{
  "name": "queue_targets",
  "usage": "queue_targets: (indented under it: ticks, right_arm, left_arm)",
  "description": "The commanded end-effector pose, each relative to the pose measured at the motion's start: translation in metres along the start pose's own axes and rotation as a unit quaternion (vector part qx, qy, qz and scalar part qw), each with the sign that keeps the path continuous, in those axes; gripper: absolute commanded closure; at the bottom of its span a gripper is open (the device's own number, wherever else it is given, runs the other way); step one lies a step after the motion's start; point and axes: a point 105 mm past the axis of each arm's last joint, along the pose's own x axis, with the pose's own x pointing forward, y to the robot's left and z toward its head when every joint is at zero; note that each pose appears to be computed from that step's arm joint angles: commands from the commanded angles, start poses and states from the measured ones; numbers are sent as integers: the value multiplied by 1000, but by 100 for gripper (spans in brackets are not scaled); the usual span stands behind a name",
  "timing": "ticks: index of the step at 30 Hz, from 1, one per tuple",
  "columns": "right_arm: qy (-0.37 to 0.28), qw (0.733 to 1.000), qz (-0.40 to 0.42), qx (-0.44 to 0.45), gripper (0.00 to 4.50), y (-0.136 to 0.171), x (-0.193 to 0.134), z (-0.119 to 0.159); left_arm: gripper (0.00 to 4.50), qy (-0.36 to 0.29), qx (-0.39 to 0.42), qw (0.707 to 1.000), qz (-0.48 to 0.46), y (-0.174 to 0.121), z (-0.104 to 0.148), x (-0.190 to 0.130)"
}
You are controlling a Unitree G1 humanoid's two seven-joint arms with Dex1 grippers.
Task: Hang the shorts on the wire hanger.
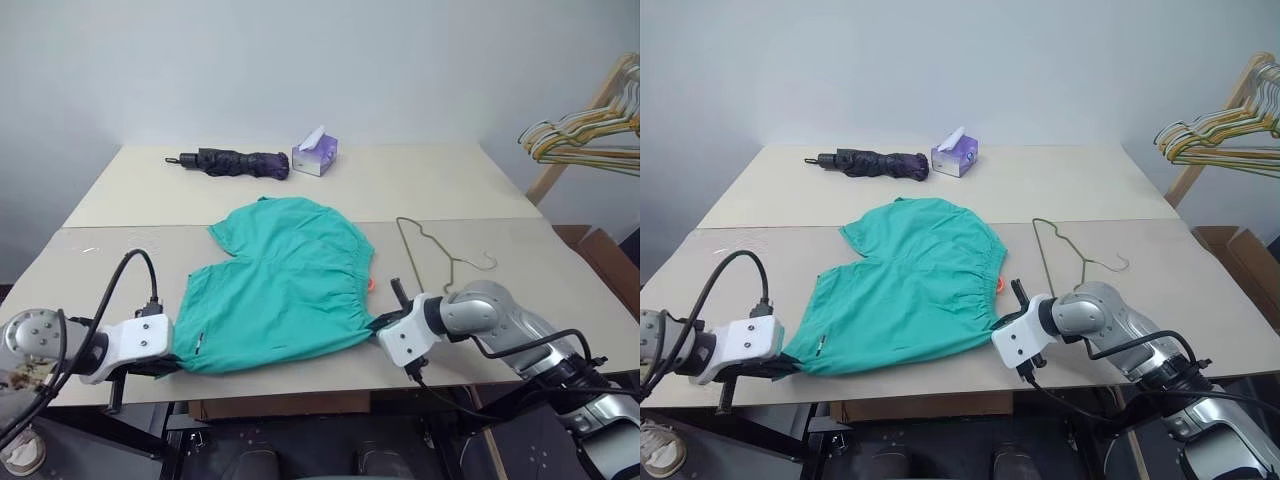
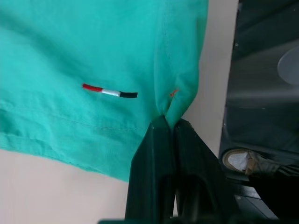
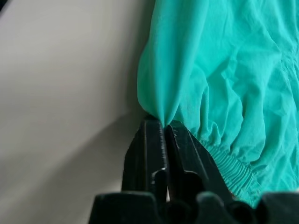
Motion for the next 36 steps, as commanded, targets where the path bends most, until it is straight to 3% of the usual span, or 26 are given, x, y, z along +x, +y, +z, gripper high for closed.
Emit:
queue_targets:
  ticks: [1,5,9,11,14,18,21,24,27,36]
  right_arm:
    - [-14,1000,-3,-15,307,-6,-12,9]
    - [-26,999,32,1,159,7,-21,13]
    - [-61,994,-28,86,15,-12,-39,18]
    - [-38,980,-99,168,0,-33,-46,4]
    - [19,931,-191,311,0,-53,-59,-33]
    - [44,860,-250,444,0,-57,-66,-61]
    - [87,758,-322,561,0,-55,-68,-101]
    - [117,680,-359,628,0,-51,-66,-127]
    - [135,644,-366,658,0,-47,-58,-142]
    - [155,625,-321,694,0,-23,-24,-156]
  left_arm:
    - [349,-8,20,1000,9,3,8,-5]
    - [214,-4,21,1000,13,8,7,-11]
    - [79,-44,8,999,14,14,20,-25]
    - [13,-97,1,995,29,21,36,-32]
    - [4,-186,-2,980,69,37,64,-39]
    - [4,-236,2,970,66,38,83,-38]
    - [4,-272,1,960,68,39,97,-33]
    - [4,-291,3,954,74,41,107,-29]
    - [4,-303,4,949,89,46,115,-25]
    - [4,-350,-2,933,85,42,133,-28]
